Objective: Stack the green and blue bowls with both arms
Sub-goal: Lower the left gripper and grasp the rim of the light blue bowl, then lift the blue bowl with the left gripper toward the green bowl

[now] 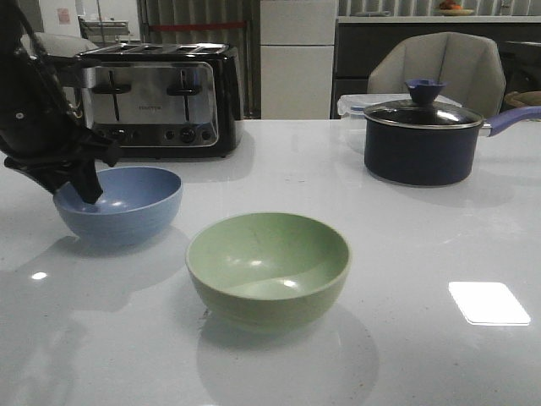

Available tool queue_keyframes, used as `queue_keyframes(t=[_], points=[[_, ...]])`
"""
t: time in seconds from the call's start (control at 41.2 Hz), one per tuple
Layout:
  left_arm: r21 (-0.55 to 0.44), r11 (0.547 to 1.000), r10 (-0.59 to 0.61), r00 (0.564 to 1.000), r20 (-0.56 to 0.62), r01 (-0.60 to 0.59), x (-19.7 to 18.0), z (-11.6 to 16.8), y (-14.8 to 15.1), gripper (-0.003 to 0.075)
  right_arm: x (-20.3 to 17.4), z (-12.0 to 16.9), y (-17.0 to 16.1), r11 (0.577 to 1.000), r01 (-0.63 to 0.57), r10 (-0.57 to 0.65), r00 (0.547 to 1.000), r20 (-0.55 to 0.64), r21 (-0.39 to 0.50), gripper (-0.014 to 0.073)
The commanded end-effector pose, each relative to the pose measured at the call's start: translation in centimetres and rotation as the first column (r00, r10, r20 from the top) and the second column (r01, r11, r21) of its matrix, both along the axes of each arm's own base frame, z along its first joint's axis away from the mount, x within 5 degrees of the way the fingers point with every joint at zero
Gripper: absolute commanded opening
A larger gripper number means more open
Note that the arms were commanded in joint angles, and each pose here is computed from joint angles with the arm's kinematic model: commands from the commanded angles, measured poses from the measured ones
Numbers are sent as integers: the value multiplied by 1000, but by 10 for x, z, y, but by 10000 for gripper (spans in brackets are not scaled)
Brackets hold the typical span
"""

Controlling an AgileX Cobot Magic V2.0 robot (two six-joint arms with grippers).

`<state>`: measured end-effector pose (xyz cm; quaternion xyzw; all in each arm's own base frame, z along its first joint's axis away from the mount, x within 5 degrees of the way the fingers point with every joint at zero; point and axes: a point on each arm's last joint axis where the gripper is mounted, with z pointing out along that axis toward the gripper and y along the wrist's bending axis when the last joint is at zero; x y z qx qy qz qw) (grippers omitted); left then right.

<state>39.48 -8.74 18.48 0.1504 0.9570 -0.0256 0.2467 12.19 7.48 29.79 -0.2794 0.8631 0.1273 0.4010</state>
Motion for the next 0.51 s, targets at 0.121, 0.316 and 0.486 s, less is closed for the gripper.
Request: queue_keyframes(t=[0.121,0.316,0.486], points=[[-27,1000,5,996,95,-3,0,34,-2,94,3,14,0,1000,2,-5,996,84,30,312],[-52,999,9,991,131,-2,-11,78,-1,93,3,14,0,1000,2,-5,996,84,30,312],[-94,996,14,976,219,6,-31,129,2,93,3,14,0,1000,2,-5,996,84,30,312]])
